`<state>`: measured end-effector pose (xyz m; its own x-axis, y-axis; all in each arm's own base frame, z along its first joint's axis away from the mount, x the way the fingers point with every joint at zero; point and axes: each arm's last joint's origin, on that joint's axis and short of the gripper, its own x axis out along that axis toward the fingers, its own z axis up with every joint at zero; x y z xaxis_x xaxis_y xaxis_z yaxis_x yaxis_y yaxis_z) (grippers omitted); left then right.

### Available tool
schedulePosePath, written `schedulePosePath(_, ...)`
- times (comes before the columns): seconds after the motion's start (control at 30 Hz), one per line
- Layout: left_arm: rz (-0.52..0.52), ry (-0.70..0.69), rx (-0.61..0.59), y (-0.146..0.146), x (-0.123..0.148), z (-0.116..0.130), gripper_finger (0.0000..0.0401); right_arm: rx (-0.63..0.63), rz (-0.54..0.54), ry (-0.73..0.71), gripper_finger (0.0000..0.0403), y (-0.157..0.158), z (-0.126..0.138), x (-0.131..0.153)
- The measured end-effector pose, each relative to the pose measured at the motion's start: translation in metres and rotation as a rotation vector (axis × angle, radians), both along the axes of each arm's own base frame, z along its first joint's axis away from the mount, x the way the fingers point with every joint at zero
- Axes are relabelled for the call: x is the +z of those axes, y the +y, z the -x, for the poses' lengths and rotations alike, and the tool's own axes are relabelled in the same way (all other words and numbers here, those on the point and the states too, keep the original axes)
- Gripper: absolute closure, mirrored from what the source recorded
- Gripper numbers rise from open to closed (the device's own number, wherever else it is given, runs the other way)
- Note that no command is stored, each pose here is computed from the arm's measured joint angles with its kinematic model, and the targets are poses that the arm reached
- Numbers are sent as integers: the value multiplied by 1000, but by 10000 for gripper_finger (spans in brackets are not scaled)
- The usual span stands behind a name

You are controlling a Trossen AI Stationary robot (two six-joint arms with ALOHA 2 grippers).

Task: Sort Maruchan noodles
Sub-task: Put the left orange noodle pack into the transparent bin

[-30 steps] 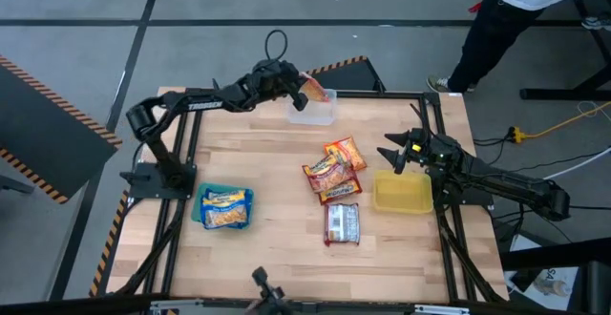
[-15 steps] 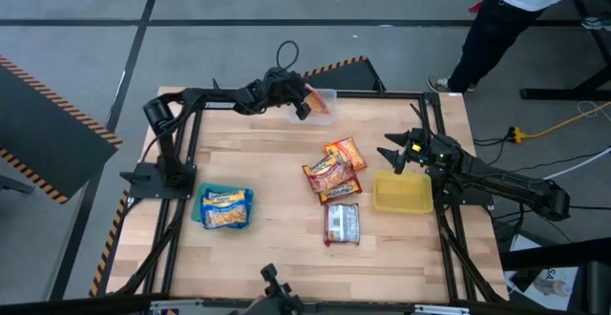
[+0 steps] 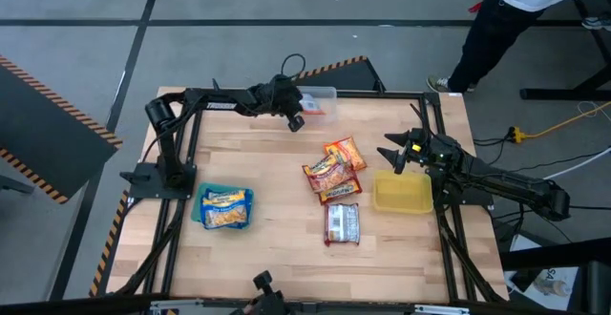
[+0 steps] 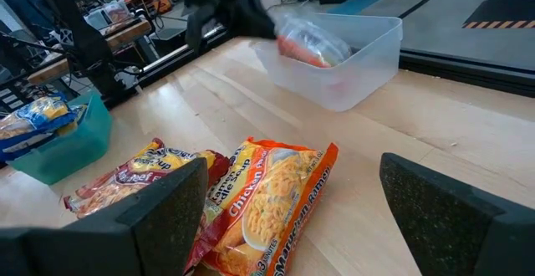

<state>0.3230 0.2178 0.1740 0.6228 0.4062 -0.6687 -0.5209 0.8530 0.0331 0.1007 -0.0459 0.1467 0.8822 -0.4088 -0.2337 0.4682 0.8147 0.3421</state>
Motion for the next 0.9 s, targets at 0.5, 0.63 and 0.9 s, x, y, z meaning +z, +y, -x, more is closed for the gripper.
schedulePosePath(0.5, 67, -3, -74, -3, -3, 1, 340, 0, 0, 0, 63, 0, 0, 0)
schedulePosePath(0.63, 57, -5, -136, -4, -2, 0, 295, 1, 0, 0, 63, 0, 0, 0)
schedulePosePath(0.9, -24, -59, -19, -5, 33, 10, 226, 9, -2, 0, 63, 0, 0, 0)
